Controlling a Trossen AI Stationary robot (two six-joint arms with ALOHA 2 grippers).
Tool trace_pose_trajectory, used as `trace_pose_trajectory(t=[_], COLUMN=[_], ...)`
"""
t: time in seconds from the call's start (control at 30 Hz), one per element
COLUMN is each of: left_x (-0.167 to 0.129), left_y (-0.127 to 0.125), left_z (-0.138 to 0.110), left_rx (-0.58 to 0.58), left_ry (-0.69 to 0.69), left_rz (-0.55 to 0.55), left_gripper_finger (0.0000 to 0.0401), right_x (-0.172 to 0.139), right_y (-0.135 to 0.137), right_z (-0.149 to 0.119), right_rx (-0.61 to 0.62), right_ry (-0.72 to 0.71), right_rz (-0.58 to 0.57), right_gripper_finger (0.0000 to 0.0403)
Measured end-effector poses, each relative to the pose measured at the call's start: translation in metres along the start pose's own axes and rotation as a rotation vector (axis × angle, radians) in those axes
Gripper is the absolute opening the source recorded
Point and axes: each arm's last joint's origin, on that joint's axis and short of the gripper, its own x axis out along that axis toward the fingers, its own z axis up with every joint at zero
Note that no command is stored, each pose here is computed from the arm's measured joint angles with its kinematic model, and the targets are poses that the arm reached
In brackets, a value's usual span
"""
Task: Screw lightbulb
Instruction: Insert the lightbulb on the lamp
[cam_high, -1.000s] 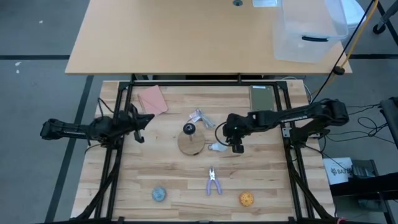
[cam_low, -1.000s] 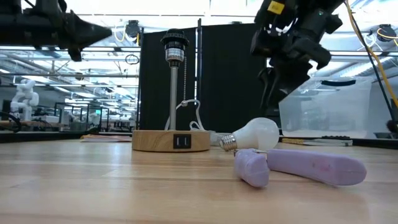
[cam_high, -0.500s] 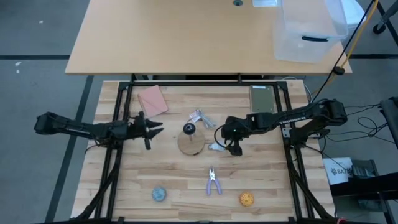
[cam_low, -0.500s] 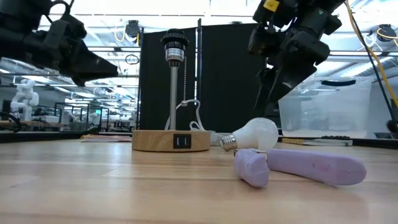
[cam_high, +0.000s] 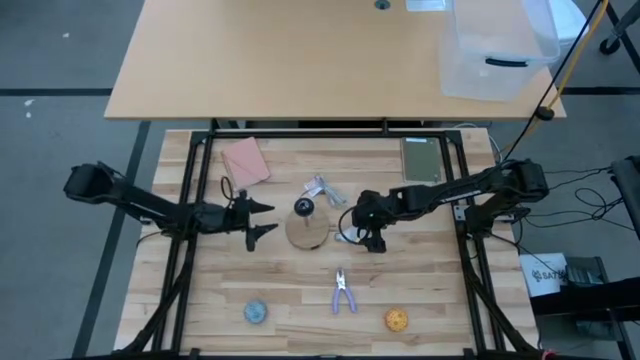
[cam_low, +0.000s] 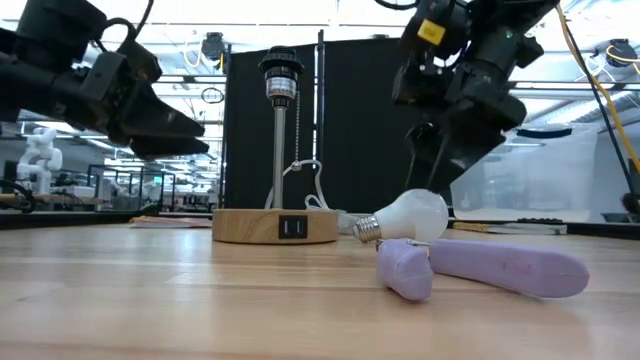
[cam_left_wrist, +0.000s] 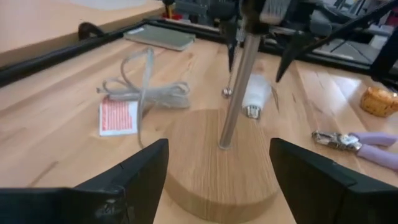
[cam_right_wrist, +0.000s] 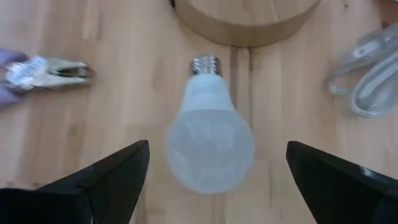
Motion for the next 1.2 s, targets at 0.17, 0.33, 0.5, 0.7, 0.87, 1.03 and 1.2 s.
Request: trace_pose_trajectory(t=[0.17, 0.33, 0.5, 0.7, 0.87, 1.03, 1.2], left_x=[0.009, 0.028, 0.059, 0.081, 0.085, 0.086, 0.087], left_y=[-0.002, -0.008, -0.02, -0.023, -0.019, -0.018, -0.015], left_z=[-0.005, -0.006, -0.004, -0.017, -0.024, -0.024, -0.023], left_rx=[-0.013, 0.039, 0.113, 0.135, 0.105, 0.107, 0.106], left_ry=[-0.014, 0.016, 0.06, 0.081, 0.076, 0.076, 0.072], left_rz=[-0.003, 0.004, -0.024, -0.012, 0.005, 0.013, 0.024], left_gripper_finger=[0.0286, 0.0286, 0.0286, 0.0286, 0.0286, 0.0286, 0.0286], right_x=[0.0, 0.0, 0.0, 0.0, 0.0, 0.0, 0.012], right_y=[-0.001, -0.001, 0.0, 0.004, 0.008, 0.012, 0.017], right_z=[0.002, 0.003, 0.004, 0.003, 0.002, 0.002, -0.001], right_rx=[-0.009, -0.026, -0.024, -0.034, -0.06, -0.067, -0.083], right_ry=[-0.018, -0.033, -0.037, -0.034, -0.022, -0.018, 0.011], right_rz=[-0.041, -0.043, -0.041, -0.047, -0.042, -0.049, -0.1], right_gripper_finger=[0.0373, 0.0373, 0.0373, 0.0373, 0.0373, 0.0373, 0.0373])
